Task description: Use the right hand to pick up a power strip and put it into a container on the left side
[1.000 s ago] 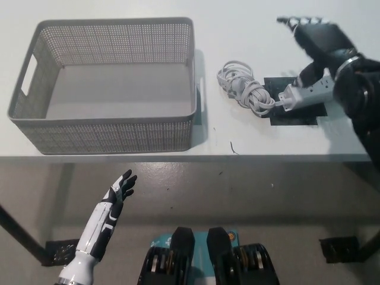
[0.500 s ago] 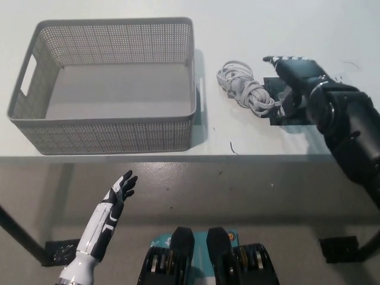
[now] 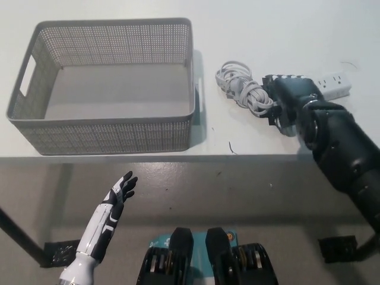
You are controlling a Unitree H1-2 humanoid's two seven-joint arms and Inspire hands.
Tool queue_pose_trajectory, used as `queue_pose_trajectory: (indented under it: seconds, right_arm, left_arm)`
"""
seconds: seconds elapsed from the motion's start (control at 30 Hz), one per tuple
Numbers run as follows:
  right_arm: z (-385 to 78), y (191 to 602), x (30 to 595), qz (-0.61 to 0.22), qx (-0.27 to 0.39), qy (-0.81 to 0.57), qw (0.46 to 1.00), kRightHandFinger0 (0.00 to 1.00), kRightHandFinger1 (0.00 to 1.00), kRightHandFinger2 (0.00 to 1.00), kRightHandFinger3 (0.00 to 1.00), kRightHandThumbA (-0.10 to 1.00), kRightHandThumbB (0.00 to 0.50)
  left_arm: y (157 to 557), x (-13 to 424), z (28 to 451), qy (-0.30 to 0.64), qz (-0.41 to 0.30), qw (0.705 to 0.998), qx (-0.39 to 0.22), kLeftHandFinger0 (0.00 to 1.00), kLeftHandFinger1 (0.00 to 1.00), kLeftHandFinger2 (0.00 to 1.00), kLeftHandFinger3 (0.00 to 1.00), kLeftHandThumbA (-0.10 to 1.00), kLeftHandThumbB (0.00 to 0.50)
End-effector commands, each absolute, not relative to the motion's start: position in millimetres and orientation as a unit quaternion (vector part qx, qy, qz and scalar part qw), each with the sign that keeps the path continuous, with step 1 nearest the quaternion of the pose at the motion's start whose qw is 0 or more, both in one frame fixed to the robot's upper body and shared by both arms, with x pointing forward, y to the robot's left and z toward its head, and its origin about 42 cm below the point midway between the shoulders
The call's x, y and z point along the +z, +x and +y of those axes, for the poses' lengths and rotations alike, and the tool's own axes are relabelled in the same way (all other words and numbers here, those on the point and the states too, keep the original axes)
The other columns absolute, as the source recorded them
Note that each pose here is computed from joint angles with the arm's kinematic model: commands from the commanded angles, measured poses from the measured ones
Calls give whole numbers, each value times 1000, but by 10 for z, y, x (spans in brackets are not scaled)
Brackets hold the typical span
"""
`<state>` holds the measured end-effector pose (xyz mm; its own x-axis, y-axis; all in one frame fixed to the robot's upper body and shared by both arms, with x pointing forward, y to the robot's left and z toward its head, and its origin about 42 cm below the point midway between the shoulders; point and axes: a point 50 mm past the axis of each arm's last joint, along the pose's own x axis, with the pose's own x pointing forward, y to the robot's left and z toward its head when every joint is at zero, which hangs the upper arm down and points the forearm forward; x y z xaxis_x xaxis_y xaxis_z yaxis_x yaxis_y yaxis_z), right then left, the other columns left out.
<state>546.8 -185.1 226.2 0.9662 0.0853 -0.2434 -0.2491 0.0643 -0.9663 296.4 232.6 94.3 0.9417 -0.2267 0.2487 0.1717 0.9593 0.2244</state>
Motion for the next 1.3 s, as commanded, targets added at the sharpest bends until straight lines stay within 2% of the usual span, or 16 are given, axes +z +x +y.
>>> queue_pose_trajectory:
  seconds: [0.0,0.03,0.07,0.1,0.13,0.2,0.23,0.33,0.43,0.6,0.67,0.77,1.0,1.03,1.17,1.27]
  right_arm:
    - [-1761,5615,2685,-233,-153,-712,644,738,725,733,799,125,283]
    - [-1773,5613,2698,-242,-158,-707,646,569,562,603,702,-4,249]
    - [-1786,5604,2729,-267,-166,-690,652,154,238,370,524,-96,189]
    - [-1768,5593,2784,-303,-170,-675,651,31,64,265,405,-99,174]
    - [-1764,5595,2817,-314,-171,-671,650,1,66,388,359,-100,141]
    - [-1740,5600,2888,-335,-169,-654,657,0,87,669,470,-100,154]
    - [-1718,5604,2958,-354,-167,-639,662,0,96,722,580,-100,138]
    - [-1672,5608,3029,-372,-163,-618,673,0,47,610,528,-100,146]
    - [-1639,5603,3088,-394,-164,-609,669,0,0,446,300,-100,170]
    - [-1629,5628,3446,-446,-187,-594,643,0,0,491,142,-100,168]
    - [-1629,5632,3580,-460,-203,-593,629,0,0,510,147,-100,135]
    - [-1622,5615,3943,-494,-217,-564,625,0,47,606,203,-100,197]
    - [-1613,5491,4712,-562,-248,-513,600,0,135,690,700,-100,157]
    - [-1615,5464,4860,-570,-252,-508,595,0,101,664,712,-100,212]
    - [-1598,5444,5086,-585,-261,-504,579,0,1,566,520,-100,282]
    - [-1591,5423,5231,-598,-260,-495,574,0,0,557,513,-100,258]
  left_arm:
    - [2960,1058,2332,108,-161,974,-117,1000,1000,1000,1000,1000,256]
    - [2962,1057,2328,108,-161,974,-118,1000,1000,1000,1000,1000,255]
    - [2965,1055,2321,107,-161,974,-120,1000,1000,1000,1000,1000,252]
    - [2964,1053,2320,106,-160,974,-121,1000,1000,1000,1000,1000,251]
    - [2977,1066,2322,108,-162,973,-122,1000,1000,1000,1000,1000,248]
    - [2991,1075,2324,111,-164,972,-122,1000,1000,1000,1000,1000,239]
    - [3010,1088,2325,113,-166,972,-123,1000,1000,1000,1000,1000,239]
    - [3022,1090,2328,115,-167,971,-124,1000,1000,1000,1000,1000,230]
    - [3021,1083,2327,120,-167,971,-123,1000,1000,1000,1000,1000,238]
    - [3010,1091,2343,126,-165,970,-124,1000,1000,1000,1000,1000,209]
    - [3010,1089,2344,127,-162,970,-125,1000,1000,1000,1000,1000,209]
    - [3014,1084,2344,127,-161,971,-125,1000,1000,1000,1000,1000,213]
    - [3014,1070,2349,128,-158,971,-126,1000,1000,1000,1000,1000,197]
    - [3012,1070,2345,128,-160,971,-127,1000,1000,1000,1000,1000,190]
    - [3018,1076,2337,127,-160,971,-126,1000,1000,1000,1000,1000,199]
    - [3019,1069,2339,126,-161,971,-127,1000,1000,1000,1000,1000,191]
